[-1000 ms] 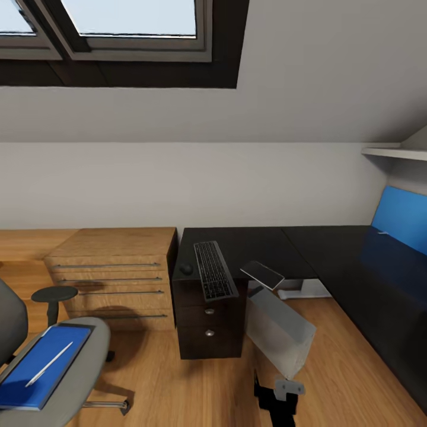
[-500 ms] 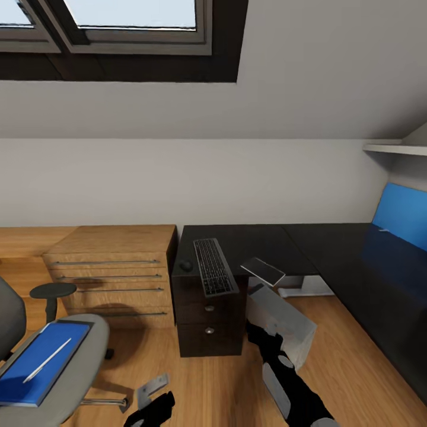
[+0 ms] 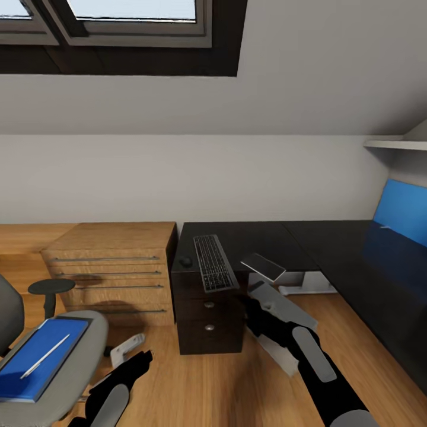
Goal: In the bedroom, organize the workspace by keeping the computer under the desk, ensuring the monitor is on the desk, placing the keyboard on the desk next to the monitor, placing the mouse on the desk next to the keyboard, moving the folder from the swivel chair onto the desk next to the mouse, stacking the notebook on top of the folder with the pen on top of the notebook, and positioning the swivel chair next to the desk.
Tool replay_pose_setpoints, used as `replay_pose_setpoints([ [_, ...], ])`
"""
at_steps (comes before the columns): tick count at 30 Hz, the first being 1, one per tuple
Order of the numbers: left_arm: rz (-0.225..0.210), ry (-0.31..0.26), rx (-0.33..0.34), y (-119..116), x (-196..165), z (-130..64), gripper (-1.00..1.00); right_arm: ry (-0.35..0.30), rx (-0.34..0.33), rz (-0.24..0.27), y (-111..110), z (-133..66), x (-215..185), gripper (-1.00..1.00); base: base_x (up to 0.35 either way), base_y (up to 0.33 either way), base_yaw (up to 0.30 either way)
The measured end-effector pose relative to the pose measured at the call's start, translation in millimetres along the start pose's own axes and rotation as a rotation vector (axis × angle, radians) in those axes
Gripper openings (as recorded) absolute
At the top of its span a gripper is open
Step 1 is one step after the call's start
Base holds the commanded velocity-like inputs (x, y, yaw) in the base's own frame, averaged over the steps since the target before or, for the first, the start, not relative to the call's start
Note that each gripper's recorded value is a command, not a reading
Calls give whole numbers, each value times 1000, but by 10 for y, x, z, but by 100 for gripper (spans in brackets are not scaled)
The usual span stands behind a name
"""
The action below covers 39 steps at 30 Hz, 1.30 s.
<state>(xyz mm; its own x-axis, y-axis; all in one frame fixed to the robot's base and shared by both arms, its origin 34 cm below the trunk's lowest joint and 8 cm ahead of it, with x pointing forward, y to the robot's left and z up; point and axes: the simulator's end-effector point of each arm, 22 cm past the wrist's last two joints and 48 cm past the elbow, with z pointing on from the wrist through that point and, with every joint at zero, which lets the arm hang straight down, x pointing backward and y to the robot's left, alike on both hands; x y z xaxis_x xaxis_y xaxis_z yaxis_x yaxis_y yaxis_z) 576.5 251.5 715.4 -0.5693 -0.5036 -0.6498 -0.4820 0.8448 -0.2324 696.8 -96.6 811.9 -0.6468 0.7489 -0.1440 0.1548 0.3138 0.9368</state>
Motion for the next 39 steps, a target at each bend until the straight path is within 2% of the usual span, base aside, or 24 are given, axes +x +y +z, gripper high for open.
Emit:
replay_pose_setpoints([
  [4, 5, -5, -6, 51, 29, 52, 100, 14, -16, -2, -95, -42, 6, 100, 0, 0, 0],
  [7, 6, -6, -6, 69, 62, 86, 100, -14, -80, 0, -22, -47, -52, 100, 0, 0, 0],
  [8, 8, -5, -3, 60, 86, 94, 100, -174, -85, -29, -10, -23, -317, 100, 0, 0, 0],
  [10, 9, -4, -2, 61, 118, 116, 100, -261, -81, -74, -6, 23, -370, 100, 0, 0, 0],
  [15, 11, -4, 1, 74, 188, 173, 100, -407, -91, -197, 81, 107, -322, 100, 0, 0, 0],
  [17, 11, -5, 3, 79, 209, 194, 100, -464, -107, -224, 133, 110, -309, 100, 0, 0, 0],
  [20, 10, -9, 7, 79, 231, 218, 100, -498, -112, -230, 110, 138, -252, 100, 0, 0, 0],
  [23, 11, -10, 10, 86, 266, 249, 100, -508, -65, -212, -175, 184, -210, 100, 0, 0, 0],
  [27, 11, -11, 13, 97, 313, 290, 100, -516, -43, -164, -386, 201, -208, 100, 0, 0, 0],
  [29, 13, -15, 24, 66, 322, 290, 100, -520, -41, -102, -484, 203, -217, 100, 0, 0, 0],
  [31, 20, -22, 45, -9, 334, 268, 100, -521, -46, -17, -569, 207, -220, 100, 0, 0, 0],
  [35, 33, -32, 82, -137, 378, 232, 100, -519, -54, 61, -669, 220, -212, 100, 0, 0, 0],
  [36, 45, -15, 128, -292, 501, 148, 100, -516, -108, 74, -535, 202, -193, 100, 0, 0, 0],
  [39, 44, 0, 140, -312, 605, 164, 100, -514, -160, 71, -477, 172, -143, 100, 0, 0, 0],
])
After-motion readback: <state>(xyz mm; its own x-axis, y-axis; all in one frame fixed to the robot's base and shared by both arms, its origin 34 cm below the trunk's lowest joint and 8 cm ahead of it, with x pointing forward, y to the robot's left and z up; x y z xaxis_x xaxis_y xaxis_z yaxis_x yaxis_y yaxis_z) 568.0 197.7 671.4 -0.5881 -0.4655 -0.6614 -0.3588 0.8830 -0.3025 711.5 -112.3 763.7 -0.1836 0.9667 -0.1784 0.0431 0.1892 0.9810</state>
